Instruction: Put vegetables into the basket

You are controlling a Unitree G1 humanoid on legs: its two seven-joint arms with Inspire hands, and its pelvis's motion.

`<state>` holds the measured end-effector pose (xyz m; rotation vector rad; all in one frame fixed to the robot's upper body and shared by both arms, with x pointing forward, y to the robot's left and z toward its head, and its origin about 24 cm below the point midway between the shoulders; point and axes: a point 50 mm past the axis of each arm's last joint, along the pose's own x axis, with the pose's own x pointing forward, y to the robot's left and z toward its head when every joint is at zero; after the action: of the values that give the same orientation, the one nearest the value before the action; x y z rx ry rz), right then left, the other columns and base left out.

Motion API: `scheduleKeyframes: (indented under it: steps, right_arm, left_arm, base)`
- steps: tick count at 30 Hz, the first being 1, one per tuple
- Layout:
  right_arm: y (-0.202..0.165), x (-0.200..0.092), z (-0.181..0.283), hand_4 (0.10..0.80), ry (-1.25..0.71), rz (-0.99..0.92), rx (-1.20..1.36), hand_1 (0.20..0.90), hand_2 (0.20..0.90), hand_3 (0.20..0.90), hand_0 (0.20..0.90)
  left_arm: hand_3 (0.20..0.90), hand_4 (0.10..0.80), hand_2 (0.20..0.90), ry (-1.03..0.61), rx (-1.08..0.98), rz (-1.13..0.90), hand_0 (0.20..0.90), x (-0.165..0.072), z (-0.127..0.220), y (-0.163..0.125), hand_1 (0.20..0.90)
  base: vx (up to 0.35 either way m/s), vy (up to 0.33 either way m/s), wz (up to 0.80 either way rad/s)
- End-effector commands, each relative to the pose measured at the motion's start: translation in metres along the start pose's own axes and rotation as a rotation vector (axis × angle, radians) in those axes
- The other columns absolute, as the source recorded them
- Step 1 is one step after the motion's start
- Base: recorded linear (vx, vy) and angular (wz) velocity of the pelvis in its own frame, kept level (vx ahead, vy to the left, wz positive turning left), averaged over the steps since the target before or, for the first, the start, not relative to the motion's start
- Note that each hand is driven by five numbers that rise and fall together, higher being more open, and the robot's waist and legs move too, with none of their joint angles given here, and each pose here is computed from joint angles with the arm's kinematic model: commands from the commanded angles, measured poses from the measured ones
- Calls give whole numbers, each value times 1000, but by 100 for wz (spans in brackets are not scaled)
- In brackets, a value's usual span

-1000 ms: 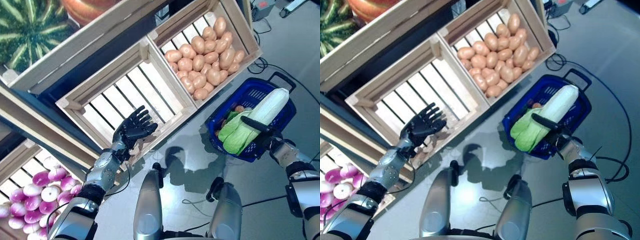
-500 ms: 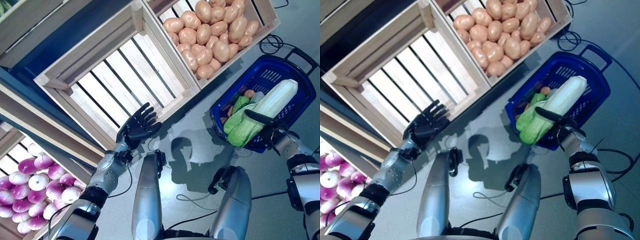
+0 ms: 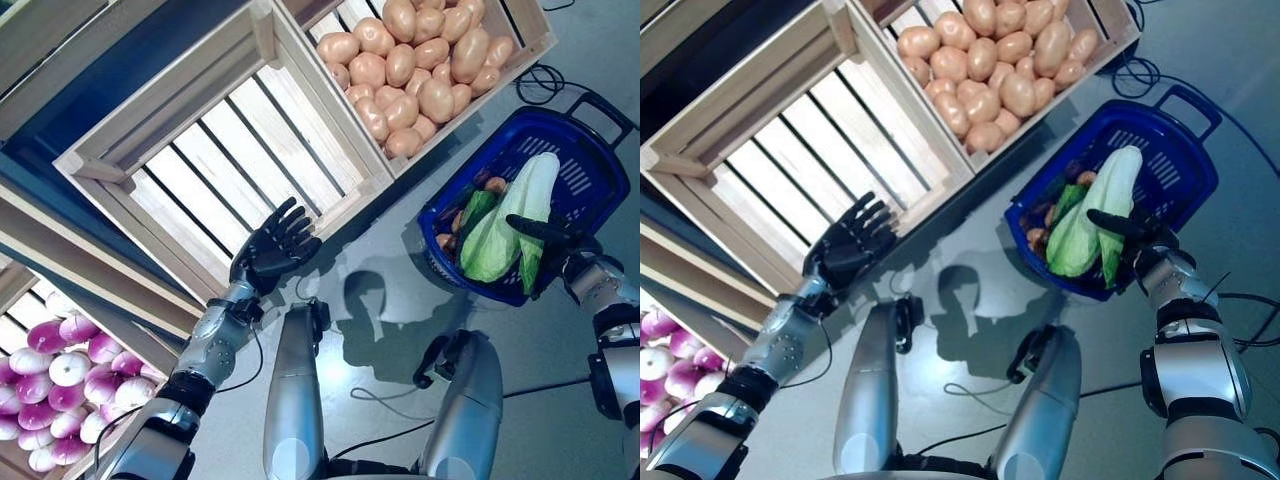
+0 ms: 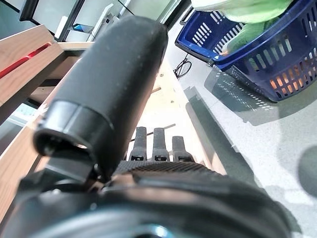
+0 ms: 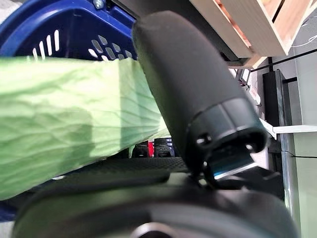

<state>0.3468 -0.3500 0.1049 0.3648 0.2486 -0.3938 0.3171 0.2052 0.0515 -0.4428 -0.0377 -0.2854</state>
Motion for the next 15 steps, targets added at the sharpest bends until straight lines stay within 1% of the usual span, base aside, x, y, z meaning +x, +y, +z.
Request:
scheduleKeyframes:
  steps: [1, 5, 7, 11, 15]
  right_arm:
    - [3, -7, 63, 800, -254, 7, 36, 900, 900, 900, 900]
    - [5, -6, 61, 800, -243, 9, 36, 900, 900, 900, 900]
    - [4, -5, 50, 800, -212, 16, 41, 900, 900, 900, 900]
    - [-2, -3, 28, 800, -155, -5, 54, 900, 900, 900, 900]
    - [-11, -4, 9, 800, -106, -42, 45, 900, 900, 900, 900]
  left_arm:
    - [900, 800, 900, -188, 40, -112, 900, 5, 44, -9, 900]
    - [900, 800, 900, -185, 30, -106, 900, 5, 45, -7, 900]
    - [900, 800, 900, -171, 25, -95, 900, 2, 40, -4, 900]
    - [900, 800, 900, -152, 47, -92, 900, -1, 33, -4, 900]
    - [900, 800, 900, -145, 50, -88, 900, 1, 35, -2, 900]
  base:
    - [9, 30, -6]
    - [-4, 47, -10]
    - [-14, 53, -10]
    - [71, 37, -6]
    - [108, 11, -4]
